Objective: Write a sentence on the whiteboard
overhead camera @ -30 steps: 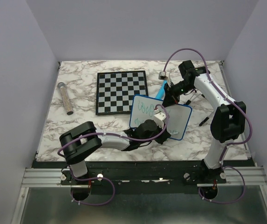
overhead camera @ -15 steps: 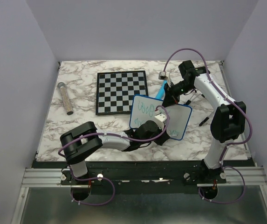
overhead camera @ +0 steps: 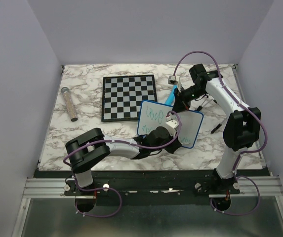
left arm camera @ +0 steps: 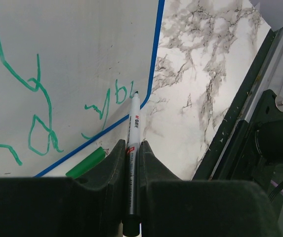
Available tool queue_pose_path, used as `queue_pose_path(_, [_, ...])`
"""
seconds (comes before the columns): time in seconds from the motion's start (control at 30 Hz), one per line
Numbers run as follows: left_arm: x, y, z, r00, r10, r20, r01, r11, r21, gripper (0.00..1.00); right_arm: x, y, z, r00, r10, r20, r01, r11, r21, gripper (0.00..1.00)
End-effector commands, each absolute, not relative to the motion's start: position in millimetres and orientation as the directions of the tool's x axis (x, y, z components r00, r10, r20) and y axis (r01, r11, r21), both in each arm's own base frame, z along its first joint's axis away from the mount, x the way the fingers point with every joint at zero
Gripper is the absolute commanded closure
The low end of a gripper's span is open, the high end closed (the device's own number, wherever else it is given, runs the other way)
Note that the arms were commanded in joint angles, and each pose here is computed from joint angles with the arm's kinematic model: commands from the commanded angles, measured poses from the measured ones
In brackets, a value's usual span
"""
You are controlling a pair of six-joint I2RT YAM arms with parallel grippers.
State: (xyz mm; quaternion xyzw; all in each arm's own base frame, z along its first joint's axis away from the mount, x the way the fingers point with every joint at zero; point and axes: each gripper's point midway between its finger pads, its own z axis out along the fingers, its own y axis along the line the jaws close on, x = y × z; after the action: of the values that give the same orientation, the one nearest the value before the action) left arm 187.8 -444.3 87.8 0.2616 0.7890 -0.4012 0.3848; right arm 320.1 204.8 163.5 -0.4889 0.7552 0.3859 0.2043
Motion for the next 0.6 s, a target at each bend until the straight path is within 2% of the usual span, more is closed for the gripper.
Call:
queue_pose_path(0.0, [198,-450,103,-0.547,0.061,-0.835,0.719,0.546,-0.431,1.0,320,210,165,-0.402,-0.581,-0.708,-0.913,0.192,0.361,1.0])
queue_pose_path(0.57, [201,-453,114,-0.535,0.037,-0.844,0.725,0.533,-0.436,1.0,321,210,165,-0.403,-0.58,-0.708,-0.912,0.193,0.361,0.99])
